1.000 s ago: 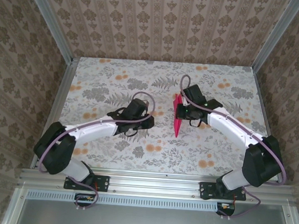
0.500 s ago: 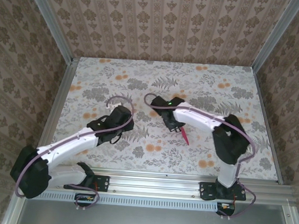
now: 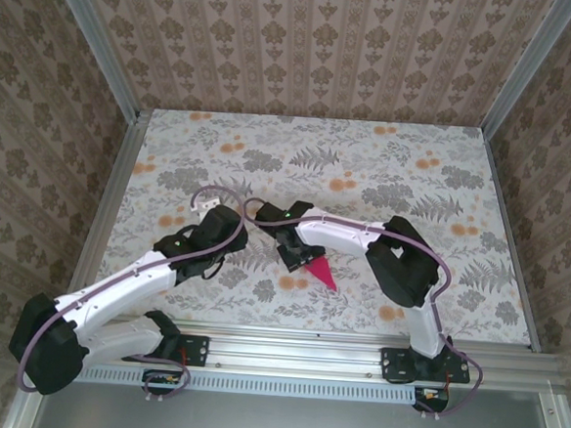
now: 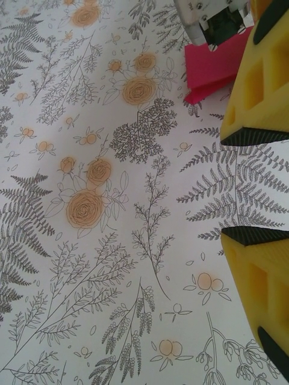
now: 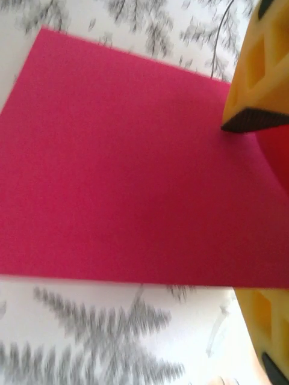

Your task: Fold a paper plane with a square sheet of paper (pick it up from the middle)

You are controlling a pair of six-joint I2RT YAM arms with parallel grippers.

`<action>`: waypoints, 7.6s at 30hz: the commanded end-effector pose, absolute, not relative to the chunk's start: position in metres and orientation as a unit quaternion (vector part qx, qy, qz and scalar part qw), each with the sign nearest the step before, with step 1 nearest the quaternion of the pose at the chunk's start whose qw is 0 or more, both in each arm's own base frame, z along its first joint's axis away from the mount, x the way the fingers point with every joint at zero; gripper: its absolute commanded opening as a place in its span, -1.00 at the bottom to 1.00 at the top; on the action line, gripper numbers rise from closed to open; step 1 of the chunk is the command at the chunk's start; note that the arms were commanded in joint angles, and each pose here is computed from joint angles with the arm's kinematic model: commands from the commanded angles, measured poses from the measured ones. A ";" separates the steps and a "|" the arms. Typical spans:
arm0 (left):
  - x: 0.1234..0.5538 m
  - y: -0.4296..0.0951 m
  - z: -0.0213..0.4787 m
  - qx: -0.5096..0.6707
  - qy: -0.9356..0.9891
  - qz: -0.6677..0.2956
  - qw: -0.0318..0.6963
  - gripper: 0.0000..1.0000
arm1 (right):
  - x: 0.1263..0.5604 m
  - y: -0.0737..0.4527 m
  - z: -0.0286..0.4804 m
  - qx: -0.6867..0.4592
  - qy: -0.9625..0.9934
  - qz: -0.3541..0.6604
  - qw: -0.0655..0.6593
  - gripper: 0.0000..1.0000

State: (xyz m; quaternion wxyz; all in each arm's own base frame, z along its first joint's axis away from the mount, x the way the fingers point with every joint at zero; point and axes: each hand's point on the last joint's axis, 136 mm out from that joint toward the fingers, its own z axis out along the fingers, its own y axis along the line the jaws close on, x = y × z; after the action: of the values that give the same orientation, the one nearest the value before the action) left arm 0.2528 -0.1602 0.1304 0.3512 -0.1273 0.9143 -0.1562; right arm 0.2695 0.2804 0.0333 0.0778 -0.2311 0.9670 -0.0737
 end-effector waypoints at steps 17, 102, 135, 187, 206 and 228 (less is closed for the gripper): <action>0.250 -0.217 0.101 -0.028 0.946 -0.198 0.257 -0.12 | 0.253 0.285 0.094 -0.107 0.931 0.342 0.064 -0.76; 0.230 -0.336 0.045 -0.097 0.928 -0.333 0.138 -0.10 | 0.261 0.208 -0.017 0.053 0.928 0.369 0.002 -0.85; 0.256 -0.335 0.047 -0.110 0.935 -0.319 0.107 -0.91 | 0.266 0.216 0.072 -0.208 0.881 0.212 0.368 -0.21; 0.257 -0.330 0.052 -0.115 0.934 -0.321 0.110 -0.70 | 0.256 0.255 0.024 -0.351 0.841 0.057 0.407 -0.93; 0.263 -0.306 0.092 -0.087 0.918 -0.335 0.194 0.30 | 0.271 0.246 0.021 -0.089 0.883 0.360 0.288 -0.91; 0.296 -0.338 0.073 -0.070 0.925 -0.355 0.117 0.50 | 0.268 0.224 0.017 -0.134 0.882 0.327 0.313 -0.80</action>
State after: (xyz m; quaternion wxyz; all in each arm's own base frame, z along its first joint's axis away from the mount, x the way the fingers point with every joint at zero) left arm 0.2971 -0.3258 0.0686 0.1375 -0.0961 0.9239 -0.3439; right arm 0.2738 0.2306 0.0232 0.3109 -0.1048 0.8777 0.3493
